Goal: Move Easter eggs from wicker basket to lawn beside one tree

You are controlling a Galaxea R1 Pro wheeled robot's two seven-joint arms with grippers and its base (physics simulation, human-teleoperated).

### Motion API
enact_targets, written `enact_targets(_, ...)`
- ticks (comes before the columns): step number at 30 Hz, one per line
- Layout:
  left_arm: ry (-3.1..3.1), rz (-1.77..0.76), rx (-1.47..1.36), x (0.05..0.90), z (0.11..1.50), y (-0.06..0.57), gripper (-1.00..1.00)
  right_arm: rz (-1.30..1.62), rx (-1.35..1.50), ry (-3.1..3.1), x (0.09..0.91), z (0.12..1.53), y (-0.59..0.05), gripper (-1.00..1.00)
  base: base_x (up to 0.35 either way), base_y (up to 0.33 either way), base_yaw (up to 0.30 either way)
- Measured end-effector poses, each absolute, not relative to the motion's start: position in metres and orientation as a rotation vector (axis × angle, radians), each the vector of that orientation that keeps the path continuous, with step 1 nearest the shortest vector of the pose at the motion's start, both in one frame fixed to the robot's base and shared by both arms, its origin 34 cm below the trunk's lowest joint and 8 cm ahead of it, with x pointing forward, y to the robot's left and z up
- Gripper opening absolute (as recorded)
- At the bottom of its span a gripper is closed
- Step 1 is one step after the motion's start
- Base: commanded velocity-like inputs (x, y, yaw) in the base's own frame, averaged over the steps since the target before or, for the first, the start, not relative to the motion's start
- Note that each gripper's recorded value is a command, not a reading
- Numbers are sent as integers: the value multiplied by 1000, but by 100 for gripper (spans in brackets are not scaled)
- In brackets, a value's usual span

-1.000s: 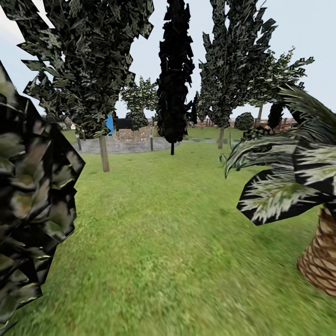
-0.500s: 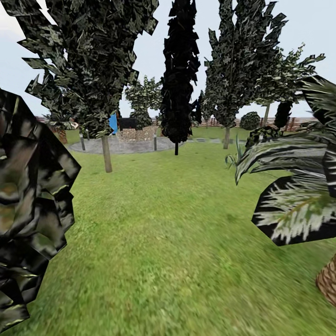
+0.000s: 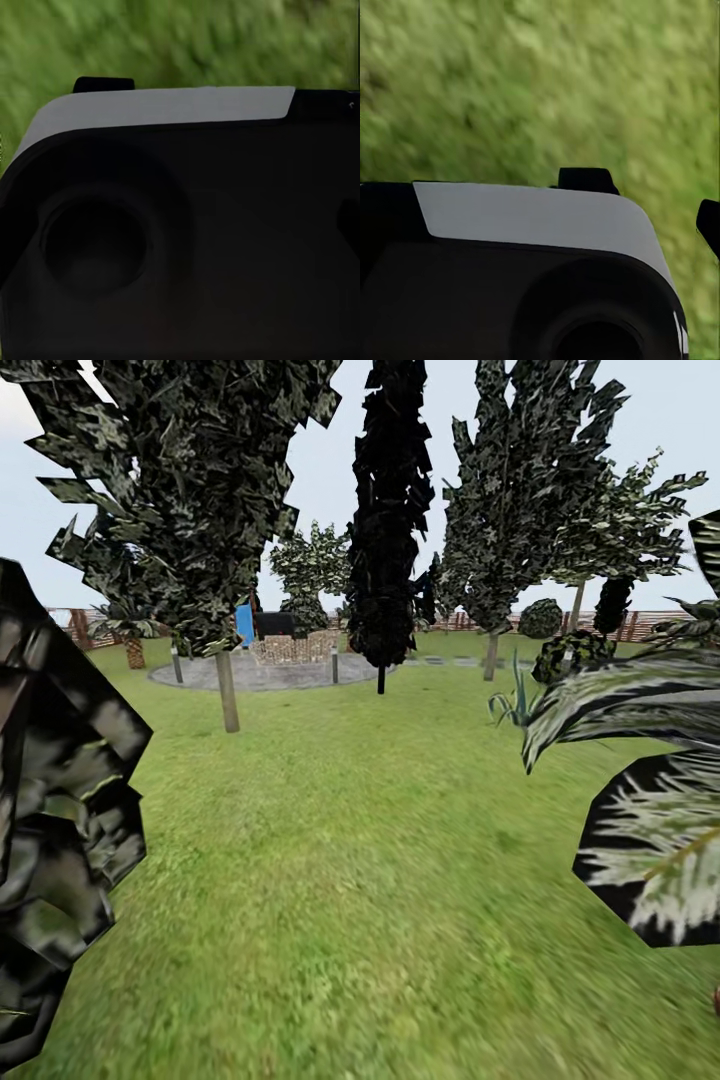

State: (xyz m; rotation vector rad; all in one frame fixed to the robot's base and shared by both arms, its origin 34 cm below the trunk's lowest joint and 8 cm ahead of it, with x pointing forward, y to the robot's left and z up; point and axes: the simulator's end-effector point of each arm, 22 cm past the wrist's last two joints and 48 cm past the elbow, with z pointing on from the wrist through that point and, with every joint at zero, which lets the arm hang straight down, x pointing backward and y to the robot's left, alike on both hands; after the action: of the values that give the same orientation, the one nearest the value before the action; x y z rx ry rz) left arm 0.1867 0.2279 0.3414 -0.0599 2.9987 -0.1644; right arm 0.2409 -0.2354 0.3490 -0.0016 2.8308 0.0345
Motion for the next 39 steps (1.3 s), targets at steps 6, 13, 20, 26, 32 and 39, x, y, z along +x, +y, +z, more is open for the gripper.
enact_targets(6, 2999, -165, -59, 187, 341, 228, 100, 34, -2, 2831, 241, 349, -235, 100, 327, 0, 0)
enact_targets(13, 2999, -165, -58, 187, 341, 228, 100, 34, -2, 2831, 241, 349, -235, 100, 327, 0, 0)
enact_targets(20, 3000, -165, -58, 186, 341, 228, 100, 34, -2, 2830, 241, 349, -236, 100, 327, 0, 0)
enact_targets(26, 2999, -165, -58, 187, 341, 228, 100, 34, -2, 2831, 241, 349, -235, 100, 327, 0, 0)
enact_targets(32, 2999, -165, -58, 187, 341, 228, 100, 34, -2, 2830, 241, 349, -235, 100, 328, 0, 0)
enact_targets(39, 3000, -165, -58, 186, 341, 228, 100, 34, -2, 2830, 241, 349, -235, 100, 330, 0, 0)
